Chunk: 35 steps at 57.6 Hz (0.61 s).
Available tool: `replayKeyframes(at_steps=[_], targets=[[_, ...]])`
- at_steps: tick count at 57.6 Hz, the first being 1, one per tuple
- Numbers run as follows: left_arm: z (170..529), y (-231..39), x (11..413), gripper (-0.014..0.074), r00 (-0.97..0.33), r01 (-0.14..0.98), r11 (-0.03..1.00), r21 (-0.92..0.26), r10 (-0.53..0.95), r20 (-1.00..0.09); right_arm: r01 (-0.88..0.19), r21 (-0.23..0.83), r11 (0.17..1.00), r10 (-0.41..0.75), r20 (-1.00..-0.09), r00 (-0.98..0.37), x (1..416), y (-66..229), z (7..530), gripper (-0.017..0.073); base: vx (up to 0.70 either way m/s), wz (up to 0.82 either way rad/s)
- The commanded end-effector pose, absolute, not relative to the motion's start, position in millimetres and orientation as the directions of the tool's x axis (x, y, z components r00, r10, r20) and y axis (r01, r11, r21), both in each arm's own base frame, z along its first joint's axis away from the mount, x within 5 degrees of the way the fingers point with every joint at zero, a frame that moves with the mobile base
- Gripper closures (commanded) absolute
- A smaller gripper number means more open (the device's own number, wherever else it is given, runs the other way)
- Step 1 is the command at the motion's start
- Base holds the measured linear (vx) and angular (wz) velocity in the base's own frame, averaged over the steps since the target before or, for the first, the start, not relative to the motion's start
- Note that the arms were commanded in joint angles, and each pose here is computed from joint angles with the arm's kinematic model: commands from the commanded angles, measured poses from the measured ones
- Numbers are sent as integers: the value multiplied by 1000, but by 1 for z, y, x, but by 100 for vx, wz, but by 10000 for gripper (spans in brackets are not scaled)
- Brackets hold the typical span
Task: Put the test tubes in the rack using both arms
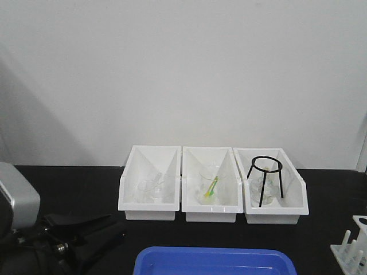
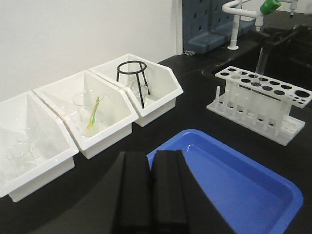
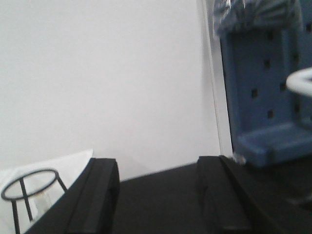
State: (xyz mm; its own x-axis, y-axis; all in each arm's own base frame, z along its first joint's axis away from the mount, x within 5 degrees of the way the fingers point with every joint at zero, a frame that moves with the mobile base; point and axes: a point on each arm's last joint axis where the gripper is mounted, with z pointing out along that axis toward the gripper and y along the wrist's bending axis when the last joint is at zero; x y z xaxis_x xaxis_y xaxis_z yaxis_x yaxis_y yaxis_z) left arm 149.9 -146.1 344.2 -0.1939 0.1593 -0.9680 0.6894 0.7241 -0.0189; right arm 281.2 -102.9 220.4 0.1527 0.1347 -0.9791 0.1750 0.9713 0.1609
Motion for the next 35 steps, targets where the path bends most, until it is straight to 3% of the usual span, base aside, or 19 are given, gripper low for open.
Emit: replayKeyframes(at_steps=[1, 6, 12, 13, 14, 15, 25, 35], targets=[[364, -145, 149, 611, -124, 692, 721, -42, 61, -990, 156, 124, 980, 68, -945, 320, 268, -99, 267, 137, 0, 0], [363, -145, 149, 609, -148, 687, 723, -69, 46, -988, 152, 82, 985, 30, -947, 320, 255, -92, 289, 171, 0, 0], [362, -142, 152, 608, -162, 670, 740, -63, 62, -985, 91, -47, 995, -70, -959, 274, 240, -75, 309, 288, 0, 0], [362, -141, 153, 608, -165, 664, 745, -63, 63, -984, 67, -78, 995, -94, -957, 274, 237, -70, 313, 321, 0, 0], [356, -119, 169, 608, -223, 558, 827, -63, 76, -972, -117, -38, 992, -10, -973, 232, 212, -44, 332, 554, 0, 0], [355, -117, 170, 608, -231, 545, 836, -63, 77, -970, -135, -20, 991, 11, -974, 224, 210, -42, 333, 576, 0, 0], [344, -81, 186, 608, -343, 367, 930, -39, 96, -935, -329, 165, 930, 195, -979, 60, 187, -17, 338, 568, 0, 0], [353, -54, 174, 608, -341, 269, 963, -2, 93, -935, -456, 89, 886, 88, -996, -24, 174, 14, 335, 568, 0, 0]])
